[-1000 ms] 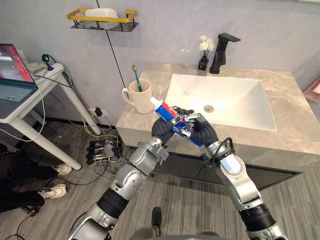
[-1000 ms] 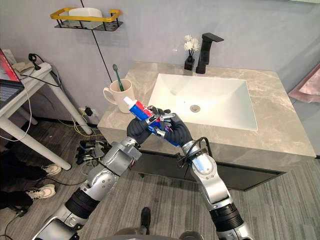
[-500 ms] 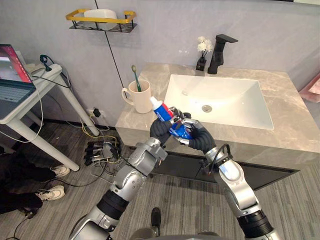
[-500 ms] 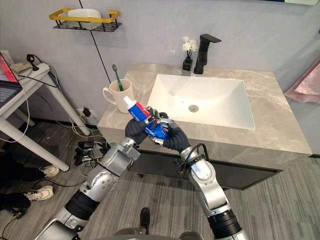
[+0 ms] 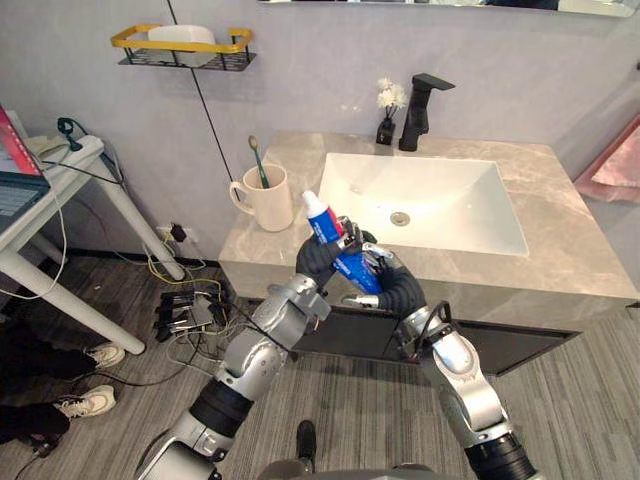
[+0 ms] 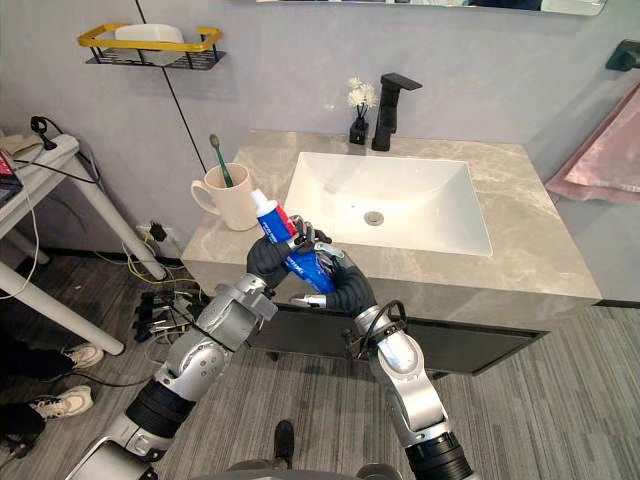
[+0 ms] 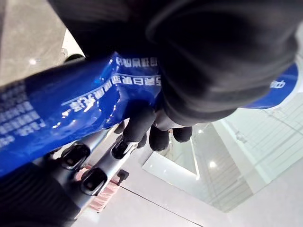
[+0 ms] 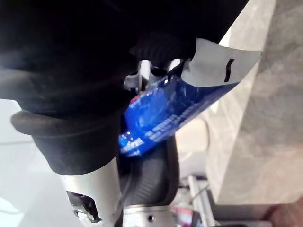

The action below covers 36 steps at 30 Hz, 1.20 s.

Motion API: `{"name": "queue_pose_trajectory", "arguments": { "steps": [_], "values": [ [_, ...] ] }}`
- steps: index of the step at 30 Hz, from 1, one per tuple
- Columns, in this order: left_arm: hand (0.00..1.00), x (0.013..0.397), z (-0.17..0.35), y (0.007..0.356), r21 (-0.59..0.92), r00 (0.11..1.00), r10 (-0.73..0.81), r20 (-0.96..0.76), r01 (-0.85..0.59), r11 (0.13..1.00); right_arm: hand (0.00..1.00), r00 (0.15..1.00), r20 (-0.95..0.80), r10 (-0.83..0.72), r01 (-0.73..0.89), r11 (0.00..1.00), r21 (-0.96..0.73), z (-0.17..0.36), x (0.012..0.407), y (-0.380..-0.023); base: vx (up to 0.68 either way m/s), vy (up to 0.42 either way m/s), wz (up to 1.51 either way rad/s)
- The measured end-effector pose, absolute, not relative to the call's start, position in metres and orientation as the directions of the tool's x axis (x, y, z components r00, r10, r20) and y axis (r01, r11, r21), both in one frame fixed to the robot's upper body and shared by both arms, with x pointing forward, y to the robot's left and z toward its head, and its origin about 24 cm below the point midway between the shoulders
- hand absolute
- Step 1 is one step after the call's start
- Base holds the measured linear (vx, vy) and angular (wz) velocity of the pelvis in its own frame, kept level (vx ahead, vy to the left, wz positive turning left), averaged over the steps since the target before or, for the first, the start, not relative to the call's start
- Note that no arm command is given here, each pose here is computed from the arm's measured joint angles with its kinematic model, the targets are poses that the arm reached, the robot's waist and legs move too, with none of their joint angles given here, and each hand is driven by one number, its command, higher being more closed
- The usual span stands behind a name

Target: Organize washtable

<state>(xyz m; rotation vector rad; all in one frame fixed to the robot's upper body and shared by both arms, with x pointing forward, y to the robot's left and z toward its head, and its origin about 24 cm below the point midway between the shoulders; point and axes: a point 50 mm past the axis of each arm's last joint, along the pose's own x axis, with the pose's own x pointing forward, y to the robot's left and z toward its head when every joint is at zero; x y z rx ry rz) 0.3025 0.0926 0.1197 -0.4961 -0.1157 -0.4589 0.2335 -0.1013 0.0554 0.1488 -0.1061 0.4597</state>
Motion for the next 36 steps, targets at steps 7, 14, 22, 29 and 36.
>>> {"name": "queue_pose_trajectory", "arguments": {
  "steps": [7,14,22,29,36],
  "values": [
    [1.0,0.344,0.212,0.17,-0.286,0.876,-0.098,0.472,0.257,0.923,0.0,0.901,-0.195,0.387,-0.348,0.914,0.209,-0.01,0.183,-0.122,0.02,-0.012,-0.06],
    [1.0,0.349,0.2,0.161,-0.261,0.893,-0.121,0.433,0.253,0.932,0.0,0.891,-0.189,0.414,-0.373,0.902,0.217,-0.01,0.182,-0.115,0.03,-0.019,0.02],
    [1.0,0.349,0.199,0.162,-0.216,0.895,-0.112,0.433,0.223,0.951,0.0,0.891,-0.19,0.412,-0.372,0.903,0.215,-0.01,0.182,-0.115,0.01,-0.014,0.04],
    [1.0,0.356,0.216,0.162,-0.152,0.879,-0.087,0.469,0.177,0.972,0.0,0.893,-0.196,0.406,-0.362,0.905,0.225,-0.01,0.173,-0.116,0.0,0.0,0.0],
    [1.0,0.359,0.226,0.163,-0.124,0.867,-0.068,0.494,0.147,0.981,0.0,0.895,-0.193,0.403,-0.361,0.906,0.22,-0.01,0.172,-0.117,0.0,0.0,0.0]
  ]
}}
